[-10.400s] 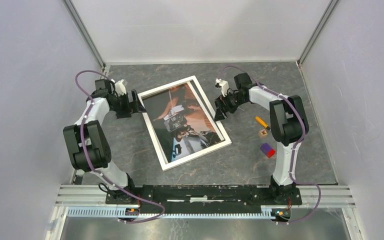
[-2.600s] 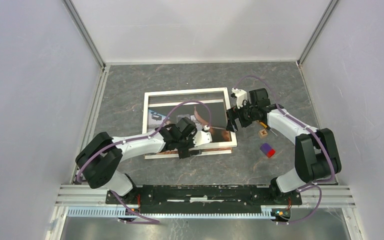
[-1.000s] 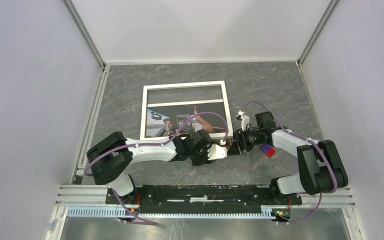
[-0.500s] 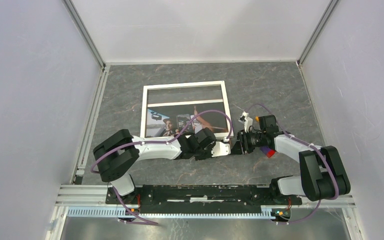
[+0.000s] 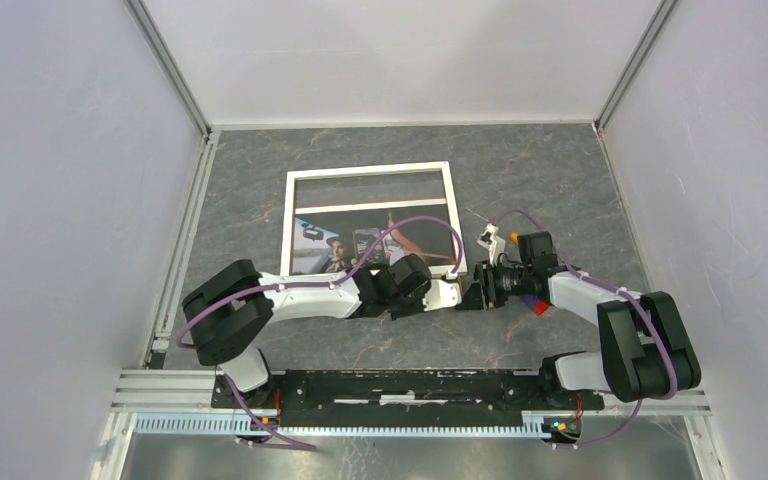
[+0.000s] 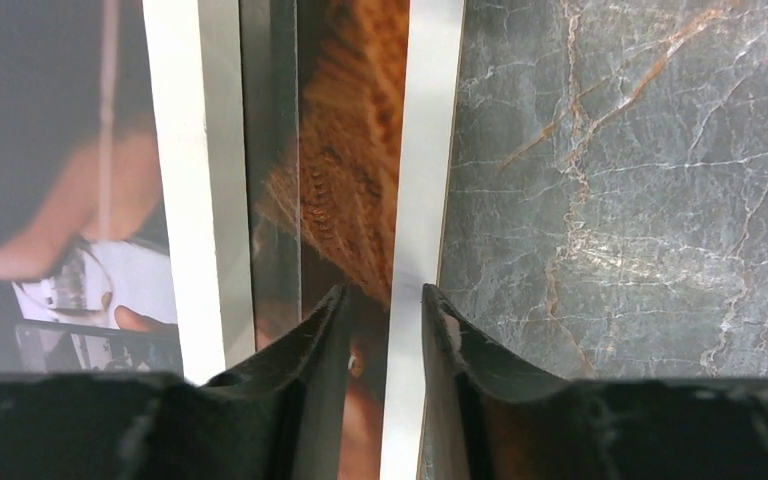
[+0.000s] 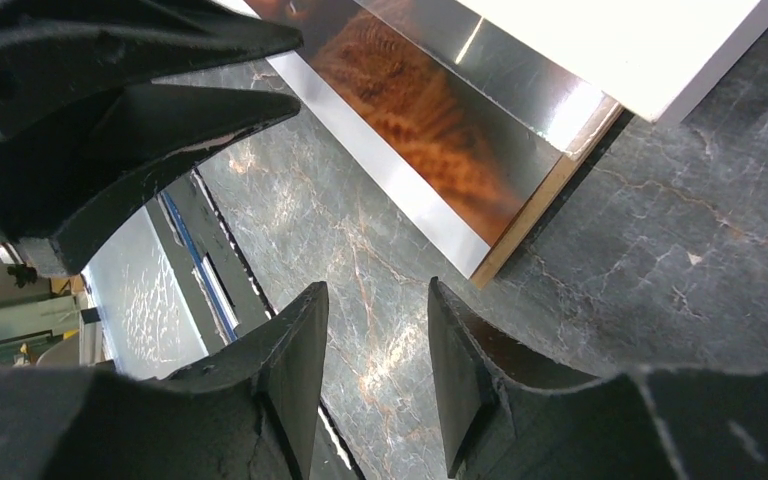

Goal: Take the photo out of the frame

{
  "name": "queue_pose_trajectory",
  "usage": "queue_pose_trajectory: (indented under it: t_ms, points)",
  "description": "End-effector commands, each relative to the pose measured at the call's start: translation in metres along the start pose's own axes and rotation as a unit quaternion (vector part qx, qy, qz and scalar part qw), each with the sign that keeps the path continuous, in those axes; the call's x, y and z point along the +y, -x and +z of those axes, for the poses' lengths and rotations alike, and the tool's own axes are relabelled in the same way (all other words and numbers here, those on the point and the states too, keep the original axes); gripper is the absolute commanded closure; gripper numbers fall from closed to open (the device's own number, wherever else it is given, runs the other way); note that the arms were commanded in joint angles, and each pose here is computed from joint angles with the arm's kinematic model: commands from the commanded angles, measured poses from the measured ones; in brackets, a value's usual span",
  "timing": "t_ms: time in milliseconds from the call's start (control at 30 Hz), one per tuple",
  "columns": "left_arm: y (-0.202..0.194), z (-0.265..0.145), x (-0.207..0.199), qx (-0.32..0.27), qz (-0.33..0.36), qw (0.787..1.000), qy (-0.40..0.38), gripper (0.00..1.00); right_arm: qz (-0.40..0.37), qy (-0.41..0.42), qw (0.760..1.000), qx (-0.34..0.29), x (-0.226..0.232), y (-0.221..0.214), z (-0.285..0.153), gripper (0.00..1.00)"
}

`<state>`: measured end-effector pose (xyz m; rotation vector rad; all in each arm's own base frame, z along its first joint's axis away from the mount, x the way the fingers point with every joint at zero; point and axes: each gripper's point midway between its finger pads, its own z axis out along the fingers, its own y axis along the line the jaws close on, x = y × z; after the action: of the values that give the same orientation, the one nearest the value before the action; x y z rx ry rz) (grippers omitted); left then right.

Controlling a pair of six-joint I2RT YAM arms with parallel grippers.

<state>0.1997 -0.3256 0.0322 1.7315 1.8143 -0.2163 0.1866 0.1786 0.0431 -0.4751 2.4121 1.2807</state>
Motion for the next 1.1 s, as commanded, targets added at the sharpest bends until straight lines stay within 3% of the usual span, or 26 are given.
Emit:
queue_pose_trajectory:
  t_ms: [0, 67, 333, 600, 733, 1067]
  points:
    - [0.042, -0.015, 0.007, -0.072, -0.023, 0.997, 0.001, 0.54, -0.002, 0.007, 1.0, -0.007, 0.002, 0.002, 0.0, 0.53]
    - [0.049, -0.011, 0.001, -0.084, -0.028, 0.996, -0.019, 0.47, 0.001, 0.01, 1.0, -0.008, 0.003, 0.003, 0.0, 0.52]
    - [0.066, 0.013, 0.004, -0.083, -0.02, 0.996, -0.008, 0.44, 0.017, 0.006, 1.0, -0.016, -0.002, 0.002, -0.002, 0.52]
    - [0.068, 0.027, 0.005, -0.077, -0.015, 0.997, 0.012, 0.18, 0.042, -0.001, 0.999, -0.023, -0.01, 0.003, -0.004, 0.51]
    - [0.066, 0.033, 0.014, -0.066, -0.019, 0.997, 0.036, 0.19, 0.045, -0.002, 0.999, -0.02, -0.011, 0.0, -0.004, 0.5]
    - [0.073, 0.025, 0.02, -0.076, -0.03, 0.996, 0.036, 0.3, 0.048, -0.005, 0.999, -0.017, -0.013, -0.002, -0.003, 0.51]
